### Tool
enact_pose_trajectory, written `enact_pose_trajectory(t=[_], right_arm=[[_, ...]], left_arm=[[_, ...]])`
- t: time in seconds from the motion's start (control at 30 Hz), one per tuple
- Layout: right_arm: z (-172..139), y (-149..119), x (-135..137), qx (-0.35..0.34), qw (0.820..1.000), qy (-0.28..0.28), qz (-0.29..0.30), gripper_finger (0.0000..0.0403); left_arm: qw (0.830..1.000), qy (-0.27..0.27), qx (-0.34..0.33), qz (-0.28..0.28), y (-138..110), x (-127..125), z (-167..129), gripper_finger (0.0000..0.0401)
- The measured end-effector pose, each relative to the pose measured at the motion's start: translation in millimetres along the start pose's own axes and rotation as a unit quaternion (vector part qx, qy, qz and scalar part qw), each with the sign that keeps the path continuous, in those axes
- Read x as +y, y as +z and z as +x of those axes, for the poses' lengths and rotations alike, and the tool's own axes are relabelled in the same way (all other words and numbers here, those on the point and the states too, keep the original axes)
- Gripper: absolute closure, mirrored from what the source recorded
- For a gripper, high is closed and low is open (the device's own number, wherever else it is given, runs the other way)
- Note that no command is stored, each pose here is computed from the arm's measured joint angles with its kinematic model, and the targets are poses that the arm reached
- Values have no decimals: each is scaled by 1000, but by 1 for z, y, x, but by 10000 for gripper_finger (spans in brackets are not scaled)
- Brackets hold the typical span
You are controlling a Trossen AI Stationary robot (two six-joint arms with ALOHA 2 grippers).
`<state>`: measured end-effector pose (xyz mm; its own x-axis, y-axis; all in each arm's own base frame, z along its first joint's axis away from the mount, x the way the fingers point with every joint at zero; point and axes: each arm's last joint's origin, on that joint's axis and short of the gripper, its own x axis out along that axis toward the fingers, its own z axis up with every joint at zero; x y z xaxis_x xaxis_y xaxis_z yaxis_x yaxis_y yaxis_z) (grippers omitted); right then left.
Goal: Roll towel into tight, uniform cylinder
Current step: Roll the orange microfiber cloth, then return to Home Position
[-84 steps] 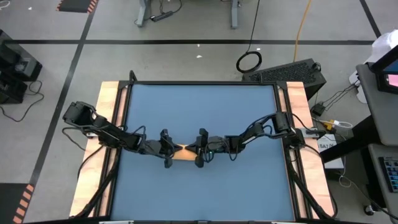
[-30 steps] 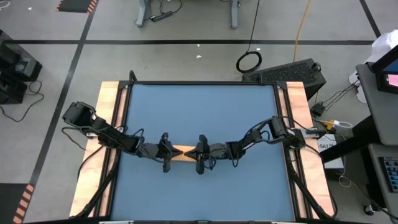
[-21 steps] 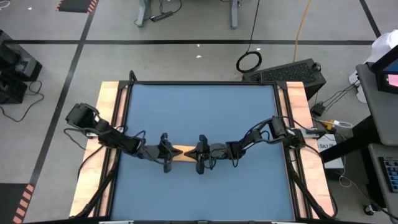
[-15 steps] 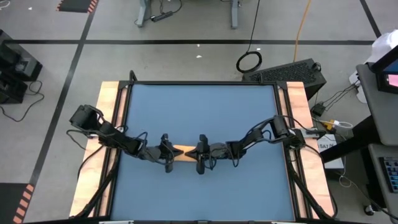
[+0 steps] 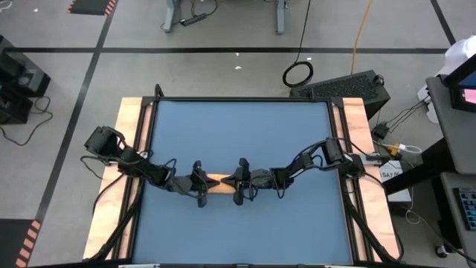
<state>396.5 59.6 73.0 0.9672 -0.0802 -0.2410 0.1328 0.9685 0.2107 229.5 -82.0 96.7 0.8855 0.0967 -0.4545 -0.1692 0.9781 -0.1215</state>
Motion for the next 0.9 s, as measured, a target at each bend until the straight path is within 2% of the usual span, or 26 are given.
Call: enact_pose_trajectory(t=[0.27,0.5,0.7,0.9], right_arm=[[1,-4,-1,0,1000,1,4,403],[-2,9,3,-19,1000,13,-13,403],[-8,39,5,-32,998,42,-31,403],[-27,80,3,16,996,70,-60,403]], left_arm=[[1000,0,0,1,0,0,0,388],[1000,-1,-2,-1,3,0,-2,388],[1000,-6,-18,6,14,0,-10,388],[998,-13,-48,26,34,1,-25,388]])
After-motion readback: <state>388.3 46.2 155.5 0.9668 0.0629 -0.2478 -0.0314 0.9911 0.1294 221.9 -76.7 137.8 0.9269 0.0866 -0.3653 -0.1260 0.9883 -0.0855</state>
